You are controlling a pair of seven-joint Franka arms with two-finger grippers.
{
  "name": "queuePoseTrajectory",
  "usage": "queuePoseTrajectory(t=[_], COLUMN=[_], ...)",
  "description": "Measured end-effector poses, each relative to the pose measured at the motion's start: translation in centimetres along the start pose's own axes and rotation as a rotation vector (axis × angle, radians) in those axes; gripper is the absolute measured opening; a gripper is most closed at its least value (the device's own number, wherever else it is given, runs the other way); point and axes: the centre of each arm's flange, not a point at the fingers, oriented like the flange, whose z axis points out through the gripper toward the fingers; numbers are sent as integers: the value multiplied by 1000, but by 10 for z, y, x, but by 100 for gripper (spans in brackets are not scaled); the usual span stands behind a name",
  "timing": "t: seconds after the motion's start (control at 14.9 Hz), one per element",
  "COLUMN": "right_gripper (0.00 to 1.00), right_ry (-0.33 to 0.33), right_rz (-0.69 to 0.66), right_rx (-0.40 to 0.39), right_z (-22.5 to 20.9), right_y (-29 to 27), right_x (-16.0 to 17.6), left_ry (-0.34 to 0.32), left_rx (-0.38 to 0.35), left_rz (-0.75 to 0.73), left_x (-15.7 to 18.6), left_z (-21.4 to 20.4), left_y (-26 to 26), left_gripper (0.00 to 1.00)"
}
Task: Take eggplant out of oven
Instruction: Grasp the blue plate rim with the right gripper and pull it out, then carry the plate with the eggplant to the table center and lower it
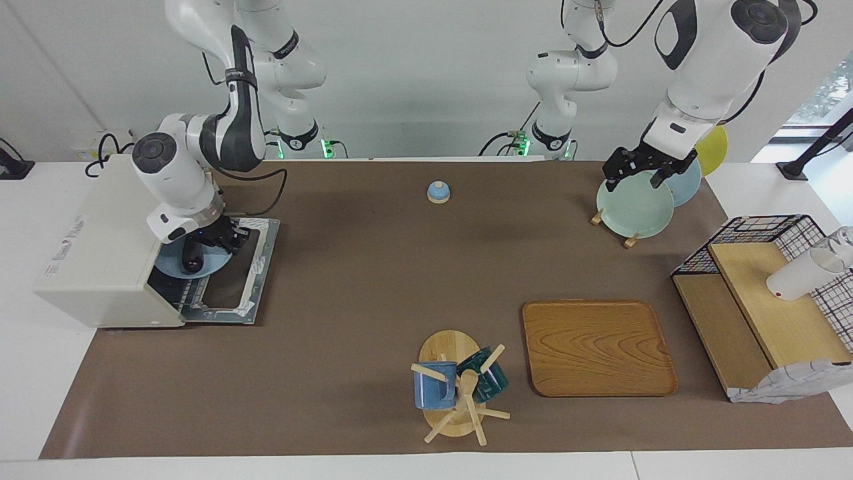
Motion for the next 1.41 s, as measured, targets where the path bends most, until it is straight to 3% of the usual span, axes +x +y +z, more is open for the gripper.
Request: queuePoseTrajectory(t=[0.33, 0.8, 1.0, 1.21, 1.41], right_gripper=[3, 3, 3, 3, 3], right_ry=[22, 35, 56, 121, 149], right_rz=[-155, -63, 1, 43, 59], right_rx=[-90, -152, -162, -65, 40], right_z=[-52, -88, -64, -37, -35], right_y=[-126, -311, -415, -493, -514], right_x=[6, 0, 6, -1, -4], left_ry=[0, 0, 0, 0, 0], left_rx=[0, 0, 0, 0, 0], left_rz=[0, 0, 0, 0, 0], left_x=[0, 0, 0, 0, 0], left_z=[0, 0, 0, 0, 0], left_y=[0, 0, 0, 0, 0], left_gripper=[100, 100, 100, 100, 100])
